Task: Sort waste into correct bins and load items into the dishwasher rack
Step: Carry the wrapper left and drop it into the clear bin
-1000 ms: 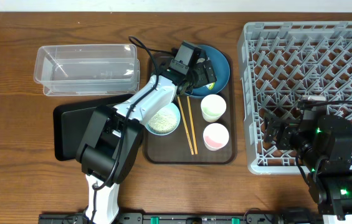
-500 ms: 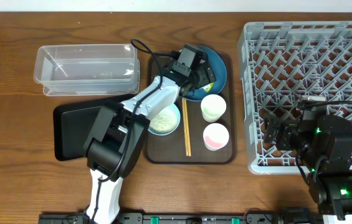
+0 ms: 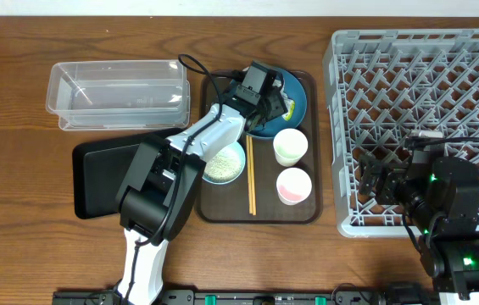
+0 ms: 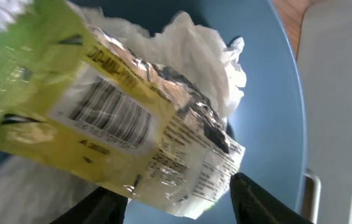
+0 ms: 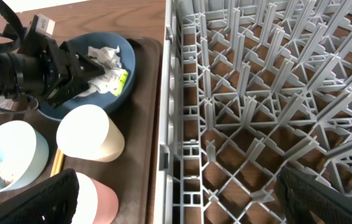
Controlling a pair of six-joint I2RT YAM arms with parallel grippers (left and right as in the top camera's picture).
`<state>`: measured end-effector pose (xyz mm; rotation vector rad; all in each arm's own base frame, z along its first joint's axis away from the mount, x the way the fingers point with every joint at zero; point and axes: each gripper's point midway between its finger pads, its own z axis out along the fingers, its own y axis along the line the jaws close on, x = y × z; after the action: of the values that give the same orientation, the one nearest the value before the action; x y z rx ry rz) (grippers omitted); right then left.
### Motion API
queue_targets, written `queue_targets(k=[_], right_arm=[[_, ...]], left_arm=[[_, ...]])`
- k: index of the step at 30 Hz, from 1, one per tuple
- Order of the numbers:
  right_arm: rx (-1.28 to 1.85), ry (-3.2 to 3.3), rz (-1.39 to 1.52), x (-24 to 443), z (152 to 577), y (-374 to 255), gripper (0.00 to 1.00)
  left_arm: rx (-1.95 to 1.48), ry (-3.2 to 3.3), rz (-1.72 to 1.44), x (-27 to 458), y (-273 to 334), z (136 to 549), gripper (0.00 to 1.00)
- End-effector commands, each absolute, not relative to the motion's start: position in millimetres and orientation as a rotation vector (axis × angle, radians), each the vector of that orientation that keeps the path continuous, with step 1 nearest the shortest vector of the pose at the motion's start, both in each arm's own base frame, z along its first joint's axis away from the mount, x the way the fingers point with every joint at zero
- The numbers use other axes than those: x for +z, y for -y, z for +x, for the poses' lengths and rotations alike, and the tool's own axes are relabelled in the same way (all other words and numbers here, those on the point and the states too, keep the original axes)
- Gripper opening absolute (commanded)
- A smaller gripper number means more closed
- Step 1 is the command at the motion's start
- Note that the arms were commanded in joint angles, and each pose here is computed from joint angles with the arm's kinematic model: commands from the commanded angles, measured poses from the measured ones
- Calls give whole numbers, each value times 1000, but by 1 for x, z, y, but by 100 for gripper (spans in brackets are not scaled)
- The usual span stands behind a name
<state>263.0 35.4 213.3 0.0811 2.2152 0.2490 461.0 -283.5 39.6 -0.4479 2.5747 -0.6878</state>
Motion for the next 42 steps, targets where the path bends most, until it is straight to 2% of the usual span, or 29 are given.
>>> queue_targets(k=[1,15,28,34,42], right_arm=[[255,-2198,59,222,264,-38,99],[255,-2199,59,222,264,-38,99],[255,-2200,59,221,264,-38,99],[255,-2200,59,221,264,-38,99],[255,-2201,59,221,263,-38,99]], left_arm=[[-645,-2535,-451,44,281,471,56],[-601,-2495,-468,35,276,481,54],[-608,-2488,-452,38,278,483,6],[-587,-2504,-339,55,276,476,6],[-558,-2447,-156,126,265,463,6]])
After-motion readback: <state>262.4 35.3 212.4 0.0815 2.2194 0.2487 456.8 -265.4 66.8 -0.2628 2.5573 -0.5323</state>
